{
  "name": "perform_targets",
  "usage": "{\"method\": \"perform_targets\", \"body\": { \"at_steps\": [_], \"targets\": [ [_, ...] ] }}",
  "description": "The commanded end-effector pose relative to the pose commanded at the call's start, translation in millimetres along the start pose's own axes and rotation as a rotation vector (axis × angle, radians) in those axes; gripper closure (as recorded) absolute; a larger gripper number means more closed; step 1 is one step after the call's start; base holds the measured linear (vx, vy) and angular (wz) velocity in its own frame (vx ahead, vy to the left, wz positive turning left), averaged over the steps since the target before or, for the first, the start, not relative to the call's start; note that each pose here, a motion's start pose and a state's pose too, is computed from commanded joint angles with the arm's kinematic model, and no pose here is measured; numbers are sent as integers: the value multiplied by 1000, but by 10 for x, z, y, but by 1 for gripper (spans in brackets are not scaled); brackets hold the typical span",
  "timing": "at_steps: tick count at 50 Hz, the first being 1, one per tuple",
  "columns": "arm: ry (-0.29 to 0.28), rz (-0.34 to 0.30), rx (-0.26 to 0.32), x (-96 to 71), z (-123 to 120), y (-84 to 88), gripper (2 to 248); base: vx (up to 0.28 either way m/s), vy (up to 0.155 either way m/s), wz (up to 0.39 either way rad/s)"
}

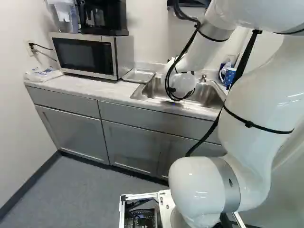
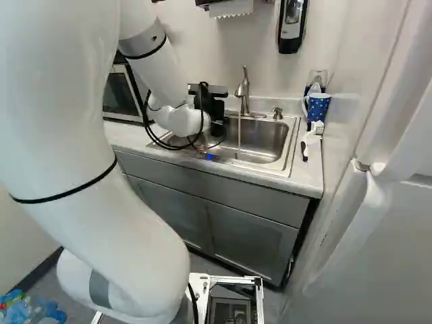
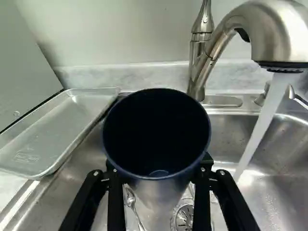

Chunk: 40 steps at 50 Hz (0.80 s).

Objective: Rinse the cup and place it in the tray

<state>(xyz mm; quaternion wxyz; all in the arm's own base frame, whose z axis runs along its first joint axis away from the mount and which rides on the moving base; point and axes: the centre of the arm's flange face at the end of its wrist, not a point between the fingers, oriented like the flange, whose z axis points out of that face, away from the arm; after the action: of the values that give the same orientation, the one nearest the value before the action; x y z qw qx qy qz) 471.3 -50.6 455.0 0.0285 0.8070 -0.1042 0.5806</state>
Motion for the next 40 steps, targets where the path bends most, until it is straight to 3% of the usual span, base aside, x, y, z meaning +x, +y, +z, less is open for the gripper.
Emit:
{"method": "perform_targets", "body": {
  "at_steps": [23, 40],
  "targets": [
    [-45, 3, -7, -35, 7, 34, 126, 0, 0, 0],
    [-48, 16, -42, -33, -13, 213, 126, 0, 0, 0]
  ]
}}
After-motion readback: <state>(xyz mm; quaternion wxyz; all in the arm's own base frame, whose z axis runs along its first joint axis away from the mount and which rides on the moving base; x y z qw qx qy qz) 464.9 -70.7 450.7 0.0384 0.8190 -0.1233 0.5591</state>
